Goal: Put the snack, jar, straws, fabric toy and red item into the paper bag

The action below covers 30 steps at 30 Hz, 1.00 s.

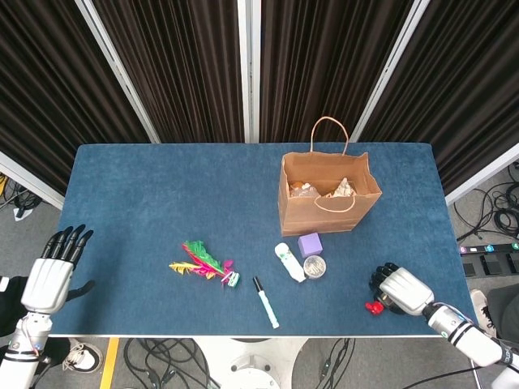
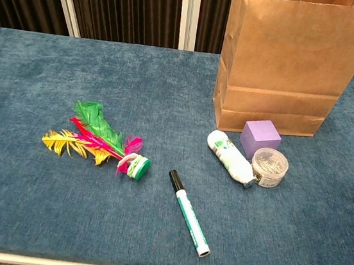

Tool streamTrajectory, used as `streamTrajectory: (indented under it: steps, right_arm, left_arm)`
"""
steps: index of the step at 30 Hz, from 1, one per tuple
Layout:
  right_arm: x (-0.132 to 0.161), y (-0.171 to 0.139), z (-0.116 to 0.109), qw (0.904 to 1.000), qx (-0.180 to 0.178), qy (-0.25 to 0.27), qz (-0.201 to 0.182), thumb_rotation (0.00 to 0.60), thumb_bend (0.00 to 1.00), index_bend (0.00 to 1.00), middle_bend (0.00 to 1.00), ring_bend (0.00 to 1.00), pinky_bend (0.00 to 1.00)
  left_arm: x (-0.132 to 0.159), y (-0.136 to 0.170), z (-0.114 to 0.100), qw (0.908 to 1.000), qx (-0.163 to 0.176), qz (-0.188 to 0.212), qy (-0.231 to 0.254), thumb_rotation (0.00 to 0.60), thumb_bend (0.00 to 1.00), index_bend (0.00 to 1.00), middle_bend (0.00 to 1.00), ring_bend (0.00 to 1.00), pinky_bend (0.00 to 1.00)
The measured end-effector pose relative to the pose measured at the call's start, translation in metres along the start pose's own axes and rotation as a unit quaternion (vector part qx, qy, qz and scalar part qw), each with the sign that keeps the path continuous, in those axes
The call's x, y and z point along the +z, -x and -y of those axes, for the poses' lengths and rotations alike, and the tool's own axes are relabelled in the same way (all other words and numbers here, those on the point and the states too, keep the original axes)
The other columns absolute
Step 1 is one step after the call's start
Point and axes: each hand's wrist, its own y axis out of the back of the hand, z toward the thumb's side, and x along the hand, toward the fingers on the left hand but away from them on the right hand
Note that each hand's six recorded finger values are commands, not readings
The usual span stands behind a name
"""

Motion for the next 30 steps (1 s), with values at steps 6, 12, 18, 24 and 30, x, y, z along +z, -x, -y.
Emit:
streamTrajectory:
  steps: [6, 12, 18, 24, 30]
  right_arm:
    - [0.001, 0.000, -0.002, 1.0000, -0.006, 0.000, -0.001, 0.600, 0.10, 0.45, 0.36, 0.27, 0.29]
    - [0.001, -0.001, -0.001, 1.0000, -0.008, -0.001, 0.002, 0.600, 0.15, 0.50, 0.40, 0.30, 0.33]
    - [0.002, -0.002, -0.004, 0.9999, -0.014, -0.002, 0.001, 0.600, 0.17, 0.52, 0.41, 0.32, 0.35]
    - [0.002, -0.004, -0.018, 0.9993, -0.037, -0.005, 0.000, 0.600, 0.18, 0.53, 0.42, 0.33, 0.36]
    - [0.003, -0.009, -0.032, 0.9984, -0.055, -0.012, 0.002, 0.600, 0.18, 0.55, 0.43, 0.33, 0.37]
  left_arm:
    - [0.000, -0.001, 0.000, 1.0000, 0.001, -0.001, 0.002, 0.600, 0.10, 0.11, 0.16, 0.01, 0.13]
    - [-0.001, 0.000, 0.000, 1.0000, 0.000, -0.001, 0.002, 0.600, 0.10, 0.11, 0.16, 0.01, 0.13]
    - [-0.001, 0.001, 0.000, 1.0000, 0.001, -0.003, 0.004, 0.600, 0.10, 0.11, 0.16, 0.01, 0.13]
    - [-0.001, 0.001, -0.001, 1.0000, 0.002, -0.002, 0.009, 0.600, 0.10, 0.11, 0.16, 0.01, 0.13]
    - [-0.001, 0.001, -0.002, 0.9999, 0.004, -0.003, 0.016, 0.600, 0.10, 0.11, 0.16, 0.01, 0.13]
